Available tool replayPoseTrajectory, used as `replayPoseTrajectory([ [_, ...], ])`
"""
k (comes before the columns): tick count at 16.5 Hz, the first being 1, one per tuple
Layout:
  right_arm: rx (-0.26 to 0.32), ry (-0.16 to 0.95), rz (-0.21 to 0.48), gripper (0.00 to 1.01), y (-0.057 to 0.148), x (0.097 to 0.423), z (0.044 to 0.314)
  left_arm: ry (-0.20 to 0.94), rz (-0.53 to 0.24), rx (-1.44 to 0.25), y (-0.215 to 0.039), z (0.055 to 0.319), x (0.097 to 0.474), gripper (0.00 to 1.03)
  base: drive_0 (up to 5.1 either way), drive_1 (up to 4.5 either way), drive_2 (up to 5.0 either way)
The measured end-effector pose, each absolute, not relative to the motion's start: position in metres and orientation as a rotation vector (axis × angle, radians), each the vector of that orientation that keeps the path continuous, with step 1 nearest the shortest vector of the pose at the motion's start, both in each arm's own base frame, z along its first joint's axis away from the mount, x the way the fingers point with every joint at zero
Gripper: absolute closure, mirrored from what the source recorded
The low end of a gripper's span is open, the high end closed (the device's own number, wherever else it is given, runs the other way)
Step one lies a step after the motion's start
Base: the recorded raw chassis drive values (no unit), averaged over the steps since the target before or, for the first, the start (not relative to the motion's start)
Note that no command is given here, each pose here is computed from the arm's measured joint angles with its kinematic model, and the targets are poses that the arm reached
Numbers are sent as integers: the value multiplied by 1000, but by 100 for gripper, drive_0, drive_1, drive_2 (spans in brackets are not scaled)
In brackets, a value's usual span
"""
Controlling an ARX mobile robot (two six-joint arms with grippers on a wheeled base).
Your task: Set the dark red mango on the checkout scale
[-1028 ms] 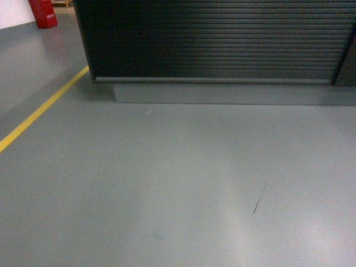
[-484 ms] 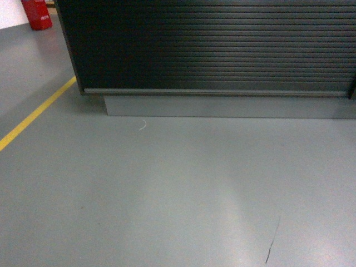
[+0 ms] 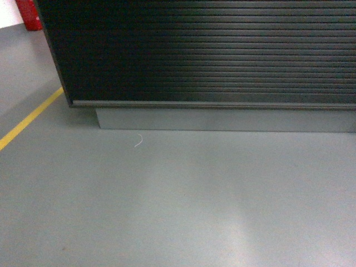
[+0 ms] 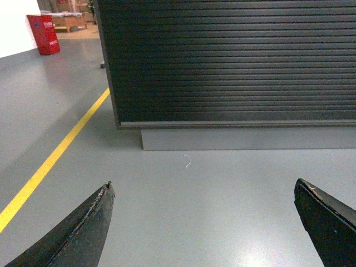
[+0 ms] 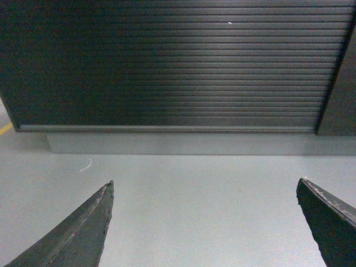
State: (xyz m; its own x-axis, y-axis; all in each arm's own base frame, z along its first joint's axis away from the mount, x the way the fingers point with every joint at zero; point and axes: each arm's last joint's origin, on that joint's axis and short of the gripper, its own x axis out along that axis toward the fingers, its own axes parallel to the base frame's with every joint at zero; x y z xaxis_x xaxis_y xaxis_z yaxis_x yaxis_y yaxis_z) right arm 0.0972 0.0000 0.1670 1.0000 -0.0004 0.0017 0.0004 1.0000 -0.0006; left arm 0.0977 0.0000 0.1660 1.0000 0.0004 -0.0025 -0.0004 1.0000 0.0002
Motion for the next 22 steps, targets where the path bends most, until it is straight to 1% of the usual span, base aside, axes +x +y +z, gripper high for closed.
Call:
replayPoseTrajectory([
  [22, -1, -3, 0, 3, 0, 97, 167, 3, 0, 0, 0, 166, 98, 5, 1, 434, -432],
])
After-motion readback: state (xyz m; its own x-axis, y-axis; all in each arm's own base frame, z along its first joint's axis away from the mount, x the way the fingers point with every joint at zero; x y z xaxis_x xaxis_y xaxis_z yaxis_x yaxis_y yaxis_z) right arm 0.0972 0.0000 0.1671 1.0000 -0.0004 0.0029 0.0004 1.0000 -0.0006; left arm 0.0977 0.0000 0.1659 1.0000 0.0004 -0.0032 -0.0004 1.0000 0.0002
